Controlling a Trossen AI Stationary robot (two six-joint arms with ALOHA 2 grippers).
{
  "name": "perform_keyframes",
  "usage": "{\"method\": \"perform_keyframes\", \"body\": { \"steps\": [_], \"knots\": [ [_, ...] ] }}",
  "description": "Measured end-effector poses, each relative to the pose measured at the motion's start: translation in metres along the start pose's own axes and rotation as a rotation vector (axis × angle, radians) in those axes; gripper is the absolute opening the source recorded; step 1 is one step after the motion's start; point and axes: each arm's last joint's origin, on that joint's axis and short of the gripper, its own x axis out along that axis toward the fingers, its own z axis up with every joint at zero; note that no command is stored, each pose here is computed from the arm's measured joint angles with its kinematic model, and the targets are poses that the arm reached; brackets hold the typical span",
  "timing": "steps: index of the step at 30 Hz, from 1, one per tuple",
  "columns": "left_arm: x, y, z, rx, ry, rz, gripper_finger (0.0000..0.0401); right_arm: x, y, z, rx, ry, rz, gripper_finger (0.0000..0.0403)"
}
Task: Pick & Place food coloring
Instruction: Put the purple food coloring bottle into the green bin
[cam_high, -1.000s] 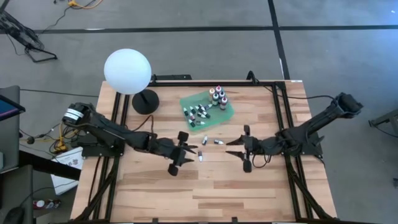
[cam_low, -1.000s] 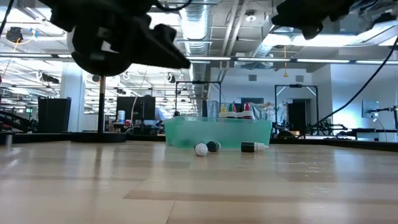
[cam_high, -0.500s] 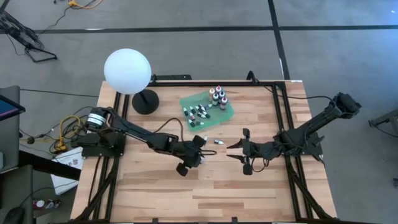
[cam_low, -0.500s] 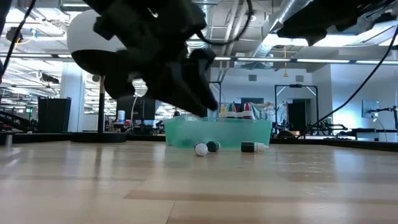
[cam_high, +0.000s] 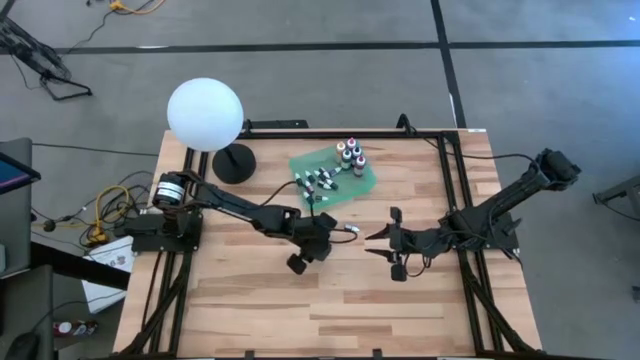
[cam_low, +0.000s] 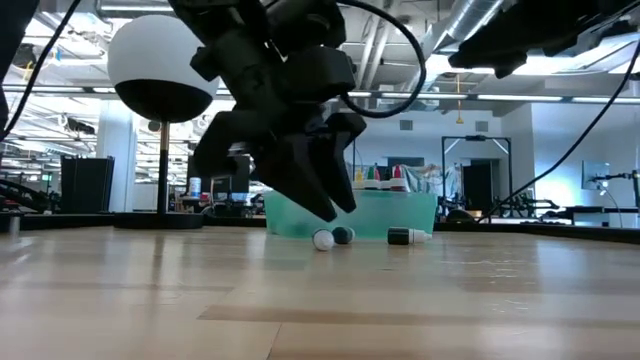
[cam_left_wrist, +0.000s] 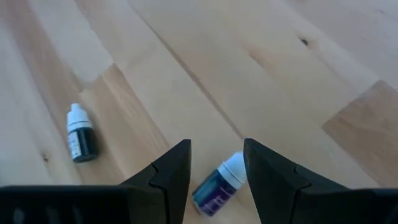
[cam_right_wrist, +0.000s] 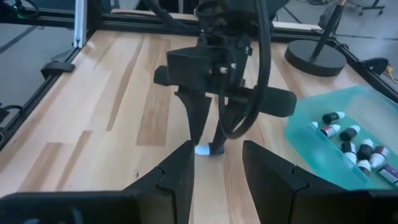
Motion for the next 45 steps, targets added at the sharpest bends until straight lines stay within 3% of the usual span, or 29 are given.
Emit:
{"method": "perform_keyframes", "body": {
  "steps": [15, 33, 45],
  "knots": [
    [-0.001, 0.017, -0.019, -0.072, -0.033, -0.114, 0.0142, 0.003, -0.004, -0.008, 0.007, -0.007, -0.006, 0.0127],
    [0.014, 0.016, -0.028, -0.042, 0.011, -0.107, 0.0142, 0.003, -0.004, -0.008, 0.01, -0.013, -0.004, 0.0127],
    [0.014, 0.017, -0.029, -0.224, 0.045, -0.074, 0.0142, 0.003, -0.004, -0.013, 0.039, 0.044, 0.038, 0.0127]
  ]
}}
